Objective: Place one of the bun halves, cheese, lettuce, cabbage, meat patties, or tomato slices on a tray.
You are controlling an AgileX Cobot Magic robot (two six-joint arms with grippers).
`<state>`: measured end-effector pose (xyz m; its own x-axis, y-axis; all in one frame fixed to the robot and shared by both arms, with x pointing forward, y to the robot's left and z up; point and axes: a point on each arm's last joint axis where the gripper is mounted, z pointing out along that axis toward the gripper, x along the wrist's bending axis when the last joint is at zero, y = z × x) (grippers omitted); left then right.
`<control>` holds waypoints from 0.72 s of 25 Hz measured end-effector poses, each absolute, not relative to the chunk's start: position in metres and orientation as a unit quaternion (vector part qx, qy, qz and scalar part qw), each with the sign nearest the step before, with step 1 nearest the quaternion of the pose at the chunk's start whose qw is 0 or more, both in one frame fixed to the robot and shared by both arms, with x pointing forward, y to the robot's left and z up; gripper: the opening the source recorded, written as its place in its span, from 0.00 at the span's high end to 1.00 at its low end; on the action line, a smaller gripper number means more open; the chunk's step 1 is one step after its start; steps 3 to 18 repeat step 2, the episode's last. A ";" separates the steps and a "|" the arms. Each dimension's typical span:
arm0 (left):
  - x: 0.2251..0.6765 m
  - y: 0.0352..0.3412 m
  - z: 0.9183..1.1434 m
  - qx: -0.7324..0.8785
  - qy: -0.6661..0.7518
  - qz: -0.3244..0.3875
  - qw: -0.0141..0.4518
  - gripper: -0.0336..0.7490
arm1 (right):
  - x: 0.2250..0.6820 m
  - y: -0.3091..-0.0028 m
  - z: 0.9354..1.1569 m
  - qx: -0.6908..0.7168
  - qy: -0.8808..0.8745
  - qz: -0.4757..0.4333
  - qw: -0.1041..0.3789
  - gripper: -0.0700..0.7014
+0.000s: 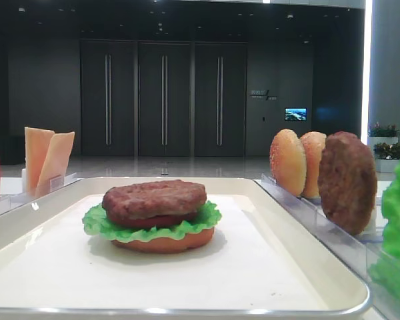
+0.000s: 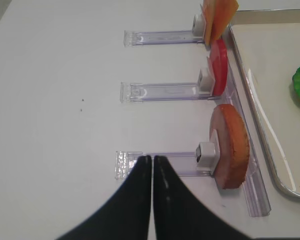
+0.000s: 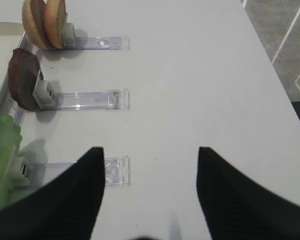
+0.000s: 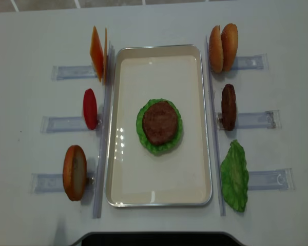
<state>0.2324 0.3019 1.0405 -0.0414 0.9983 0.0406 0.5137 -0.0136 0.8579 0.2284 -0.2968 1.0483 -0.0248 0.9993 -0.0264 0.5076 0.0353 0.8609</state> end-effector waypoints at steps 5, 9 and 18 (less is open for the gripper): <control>0.232 0.302 1.041 0.609 0.621 0.368 0.329 0.96 | 0.228 -0.297 1.048 0.602 0.626 0.347 0.354 0.40; 0.232 0.302 1.041 0.609 0.621 0.368 0.329 0.96 | 0.228 -0.297 1.048 0.602 0.626 0.347 0.354 0.40; 0.232 0.302 1.041 0.609 0.621 0.368 0.329 0.96 | 0.228 -0.297 1.048 0.602 0.626 0.347 0.354 0.40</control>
